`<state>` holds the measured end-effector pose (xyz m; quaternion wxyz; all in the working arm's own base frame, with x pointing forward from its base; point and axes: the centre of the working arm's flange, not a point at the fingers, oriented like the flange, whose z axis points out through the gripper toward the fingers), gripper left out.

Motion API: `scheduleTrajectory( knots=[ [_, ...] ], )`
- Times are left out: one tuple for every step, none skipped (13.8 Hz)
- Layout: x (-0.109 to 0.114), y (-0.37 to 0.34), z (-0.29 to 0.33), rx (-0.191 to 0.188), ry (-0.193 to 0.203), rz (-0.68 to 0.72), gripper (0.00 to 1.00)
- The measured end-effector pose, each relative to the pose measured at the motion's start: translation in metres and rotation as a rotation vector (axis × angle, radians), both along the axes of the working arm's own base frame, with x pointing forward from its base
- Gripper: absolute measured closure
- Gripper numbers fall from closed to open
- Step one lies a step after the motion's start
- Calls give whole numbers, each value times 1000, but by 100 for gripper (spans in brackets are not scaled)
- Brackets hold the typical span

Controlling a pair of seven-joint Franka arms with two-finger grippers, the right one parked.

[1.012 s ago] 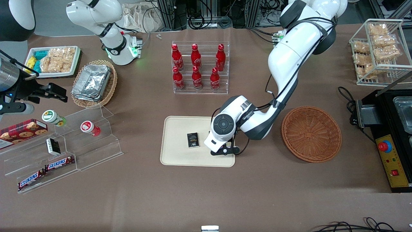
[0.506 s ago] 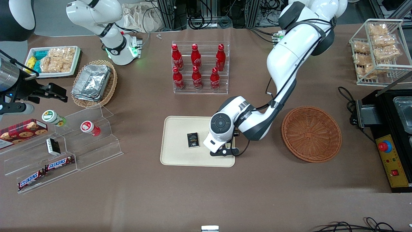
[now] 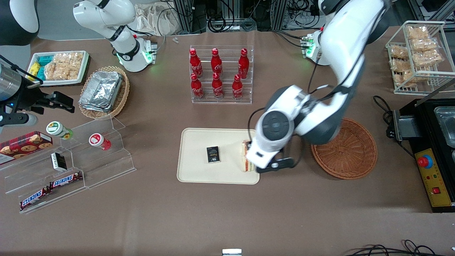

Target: Place sandwich from basket to tray

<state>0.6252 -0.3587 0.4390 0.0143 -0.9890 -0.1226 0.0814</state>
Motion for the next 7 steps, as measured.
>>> scheduleTrajectory(
  knots=[
    [1, 30, 33, -16, 10, 28, 0],
    [1, 58, 57, -21, 6, 35, 0],
    [0, 84, 72, -16, -3, 30, 0],
    [-4, 108, 80, -3, -5, 23, 0],
    [-9, 133, 84, 12, -6, 15, 0],
    [-13, 157, 86, 18, -14, -3, 0],
    [-19, 180, 87, 28, -29, -28, 0]
  ],
)
